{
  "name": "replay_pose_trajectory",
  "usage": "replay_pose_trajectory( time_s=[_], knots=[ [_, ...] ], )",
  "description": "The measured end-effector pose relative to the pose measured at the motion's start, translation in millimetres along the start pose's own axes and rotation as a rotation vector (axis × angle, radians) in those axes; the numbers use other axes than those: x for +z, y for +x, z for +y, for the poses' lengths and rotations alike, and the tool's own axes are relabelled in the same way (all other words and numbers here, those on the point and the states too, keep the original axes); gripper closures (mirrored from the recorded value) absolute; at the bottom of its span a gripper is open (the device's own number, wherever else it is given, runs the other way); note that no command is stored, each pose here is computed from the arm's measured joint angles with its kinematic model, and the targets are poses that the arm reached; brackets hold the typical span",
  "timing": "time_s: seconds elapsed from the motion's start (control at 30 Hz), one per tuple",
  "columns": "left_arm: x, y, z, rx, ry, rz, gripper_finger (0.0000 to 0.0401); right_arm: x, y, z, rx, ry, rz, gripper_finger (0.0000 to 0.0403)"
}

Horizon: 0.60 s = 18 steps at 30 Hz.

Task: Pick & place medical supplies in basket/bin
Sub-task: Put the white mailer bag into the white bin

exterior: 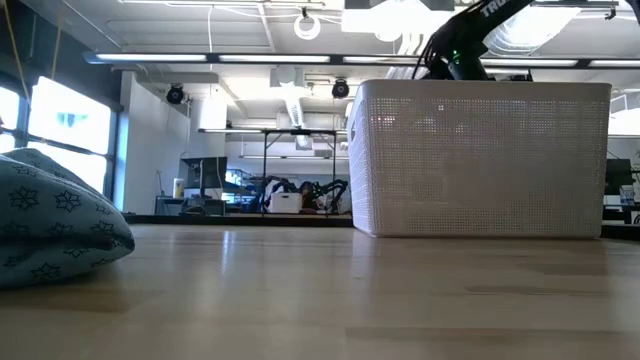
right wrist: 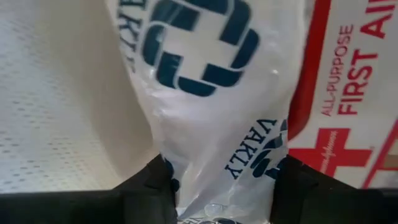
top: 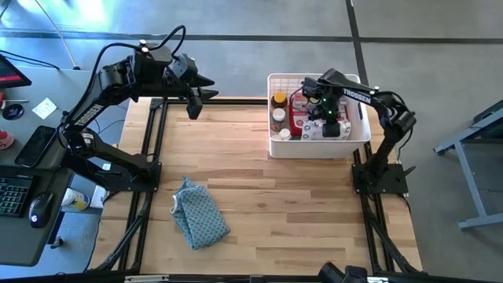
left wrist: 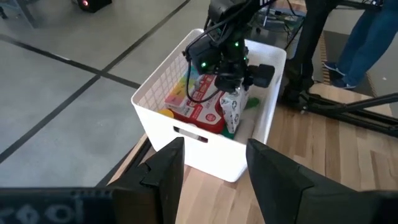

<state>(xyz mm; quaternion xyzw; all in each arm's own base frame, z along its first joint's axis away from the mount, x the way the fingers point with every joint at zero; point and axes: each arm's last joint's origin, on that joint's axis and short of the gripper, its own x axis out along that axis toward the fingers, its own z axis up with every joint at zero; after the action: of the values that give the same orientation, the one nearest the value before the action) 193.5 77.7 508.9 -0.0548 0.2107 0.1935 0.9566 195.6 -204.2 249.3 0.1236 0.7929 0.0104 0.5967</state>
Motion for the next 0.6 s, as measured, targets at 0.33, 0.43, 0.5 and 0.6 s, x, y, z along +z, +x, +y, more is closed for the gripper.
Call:
replay_pose_trajectory(
  time_s=[0.33, 0.43, 0.5, 0.6],
  knots=[
    [-2.8, 0.0, 0.1, 0.001, 0.002, 0.029, 0.0197, 3.4, 1.6, -5.4, -0.071, 0.034, 0.010, 0.0143],
    [-2.9, 0.0, 0.1, 0.001, 0.002, 0.030, 0.0197, 3.0, 1.6, -4.9, -0.063, 0.041, 0.011, 0.0138],
    [-2.9, 0.0, 0.1, 0.001, 0.002, 0.030, 0.0197, 1.9, 1.6, -4.2, -0.059, 0.073, 0.023, 0.0139],
    [-2.9, 0.0, 0.1, 0.001, 0.002, 0.030, 0.0197, 0.6, -1.0, -3.7, -0.061, 0.135, 0.033, 0.0138]
  ],
)
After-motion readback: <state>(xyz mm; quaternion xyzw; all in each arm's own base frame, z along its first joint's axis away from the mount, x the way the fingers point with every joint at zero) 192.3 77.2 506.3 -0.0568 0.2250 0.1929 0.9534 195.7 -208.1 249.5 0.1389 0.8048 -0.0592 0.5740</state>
